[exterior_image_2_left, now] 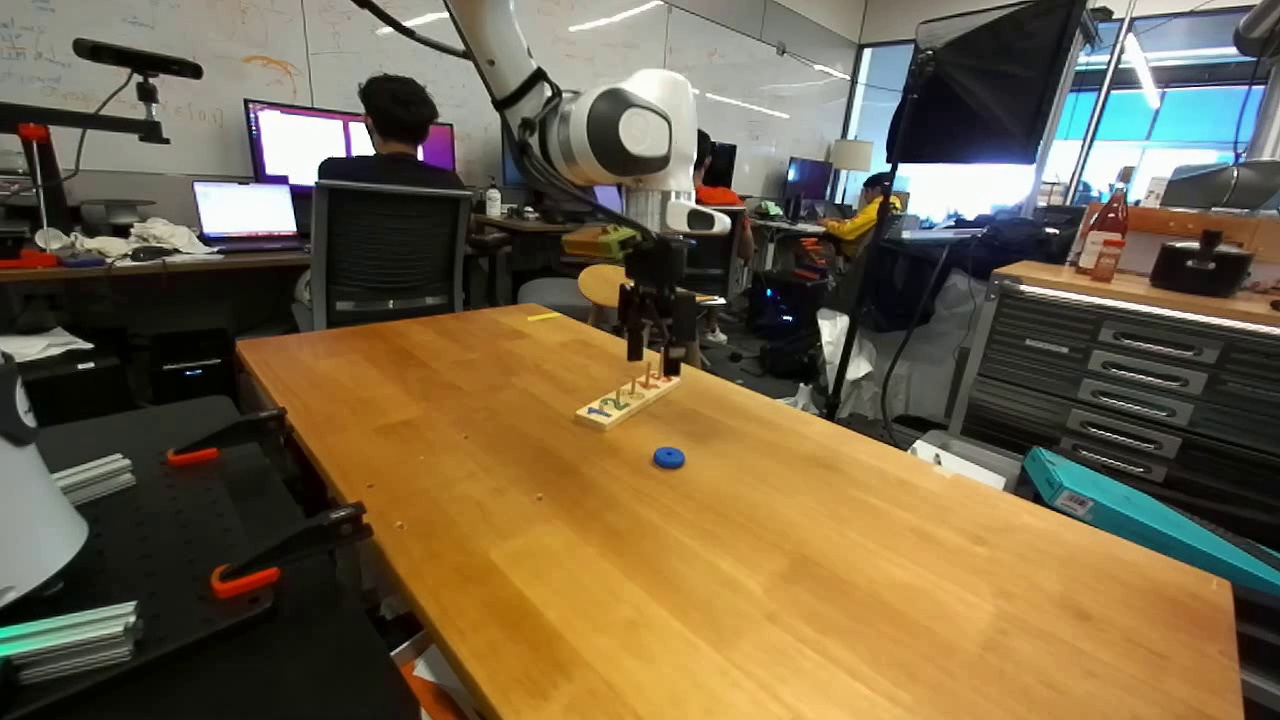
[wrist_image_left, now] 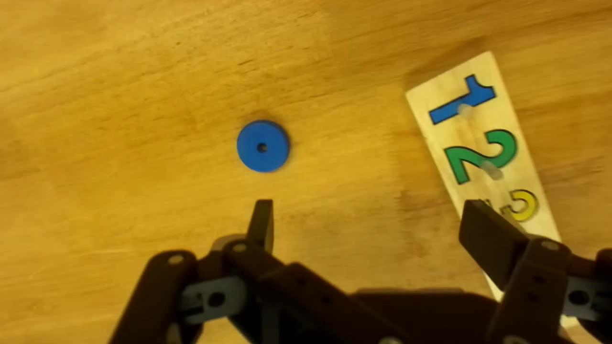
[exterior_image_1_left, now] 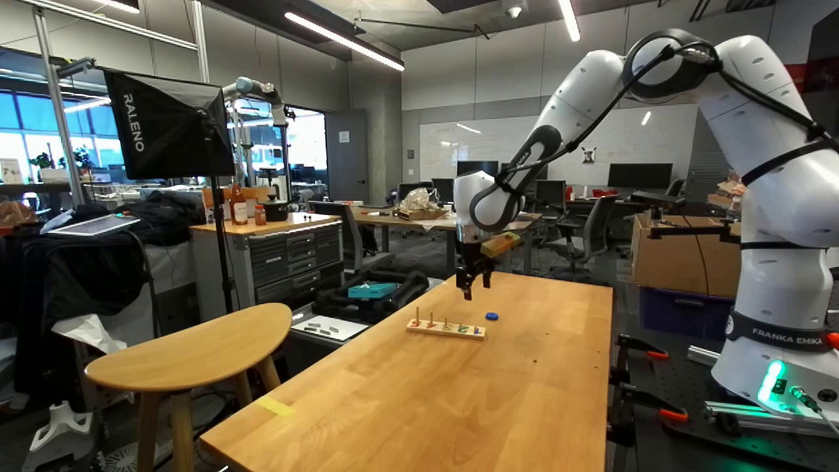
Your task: Remove the blue ring from the wooden stand
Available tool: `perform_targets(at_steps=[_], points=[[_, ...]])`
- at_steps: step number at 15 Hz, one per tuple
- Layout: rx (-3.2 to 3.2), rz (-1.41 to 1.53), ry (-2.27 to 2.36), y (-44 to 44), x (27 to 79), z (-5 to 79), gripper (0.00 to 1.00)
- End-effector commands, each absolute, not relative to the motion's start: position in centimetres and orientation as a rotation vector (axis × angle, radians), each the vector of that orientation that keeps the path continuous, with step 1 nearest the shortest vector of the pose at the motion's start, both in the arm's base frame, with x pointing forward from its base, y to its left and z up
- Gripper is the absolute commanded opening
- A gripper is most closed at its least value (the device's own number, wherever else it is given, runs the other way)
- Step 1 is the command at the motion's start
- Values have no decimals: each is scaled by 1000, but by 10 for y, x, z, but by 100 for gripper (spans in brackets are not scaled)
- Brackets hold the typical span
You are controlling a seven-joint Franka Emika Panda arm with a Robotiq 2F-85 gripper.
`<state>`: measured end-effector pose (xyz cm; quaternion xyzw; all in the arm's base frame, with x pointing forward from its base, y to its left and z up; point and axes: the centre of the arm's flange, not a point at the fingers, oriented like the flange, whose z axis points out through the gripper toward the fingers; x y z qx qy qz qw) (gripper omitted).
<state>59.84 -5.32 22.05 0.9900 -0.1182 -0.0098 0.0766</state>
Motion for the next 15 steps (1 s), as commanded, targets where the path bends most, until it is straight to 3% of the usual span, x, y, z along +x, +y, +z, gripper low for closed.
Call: perform_targets(at_steps=[1,8,9,15], points=[[3010,-33,-219,-27,566,307,100],[3039,-165,105,18,480,404,100],[3020,-164,49,13,515,378,100],[3018,-163,87,19,489,394,100]])
